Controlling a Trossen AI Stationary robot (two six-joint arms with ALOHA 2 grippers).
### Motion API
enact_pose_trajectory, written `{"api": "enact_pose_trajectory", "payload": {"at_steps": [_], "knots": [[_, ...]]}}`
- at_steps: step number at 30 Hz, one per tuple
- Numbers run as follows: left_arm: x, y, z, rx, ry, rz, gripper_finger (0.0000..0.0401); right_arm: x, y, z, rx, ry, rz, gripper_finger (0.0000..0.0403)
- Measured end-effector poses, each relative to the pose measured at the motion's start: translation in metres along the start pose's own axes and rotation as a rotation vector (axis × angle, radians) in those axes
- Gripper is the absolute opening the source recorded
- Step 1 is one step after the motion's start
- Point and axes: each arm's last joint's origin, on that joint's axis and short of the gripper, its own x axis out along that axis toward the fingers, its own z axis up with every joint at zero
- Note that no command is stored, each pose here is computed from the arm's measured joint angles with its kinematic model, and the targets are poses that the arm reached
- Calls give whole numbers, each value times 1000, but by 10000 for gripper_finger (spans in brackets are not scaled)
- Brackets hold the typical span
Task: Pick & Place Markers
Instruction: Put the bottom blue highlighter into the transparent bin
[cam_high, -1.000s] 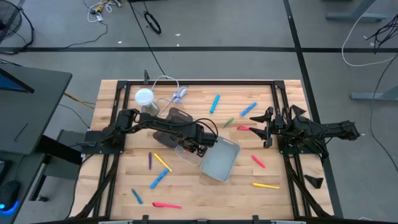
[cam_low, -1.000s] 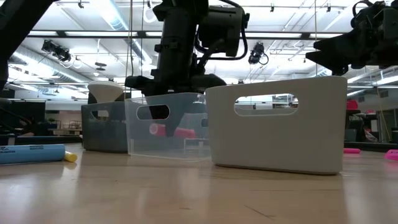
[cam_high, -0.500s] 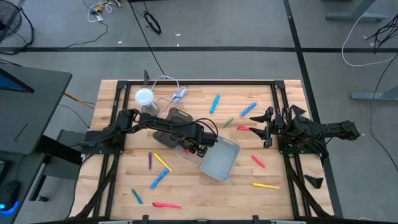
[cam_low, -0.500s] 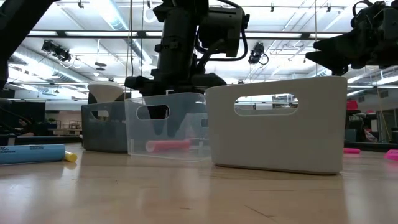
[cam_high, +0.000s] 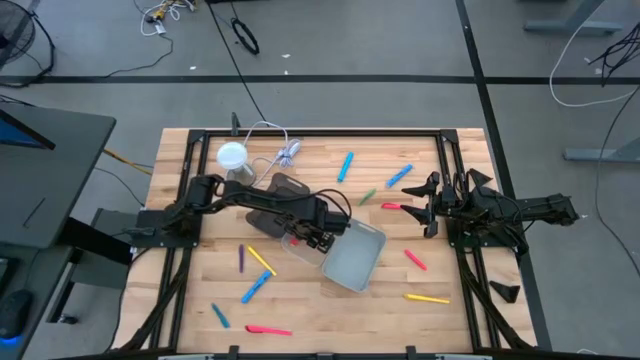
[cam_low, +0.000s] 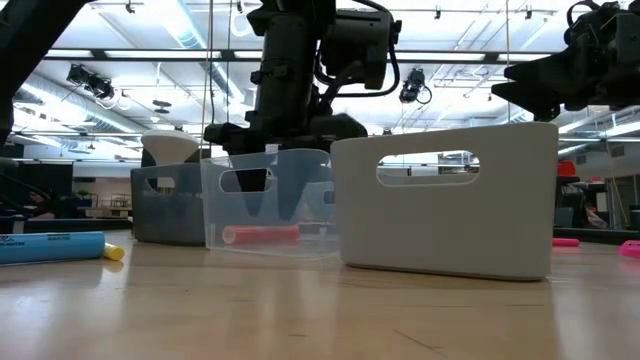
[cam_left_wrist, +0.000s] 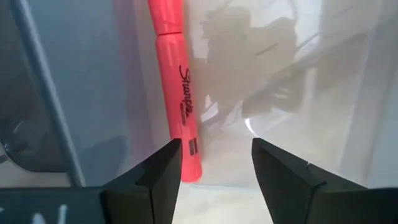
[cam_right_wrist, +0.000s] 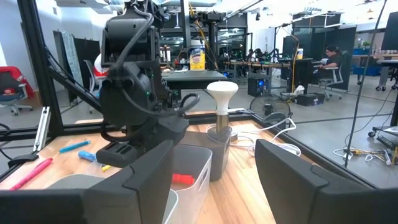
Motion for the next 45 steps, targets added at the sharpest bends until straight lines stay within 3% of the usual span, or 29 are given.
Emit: {"api": "enact_pose_trajectory", "payload": {"at_steps": [13, 38, 45], "knots": [[-44, 10, -6, 3, -14, -120, 197, 0, 0, 0, 0, 0, 0, 229], [-135, 44, -33, 122, -114, -349, 197, 0, 0, 0, 0, 0, 1, 229], [-140, 46, -38, 241, -104, -373, 197, 0, 0, 0, 0, 0, 1, 229]]}}
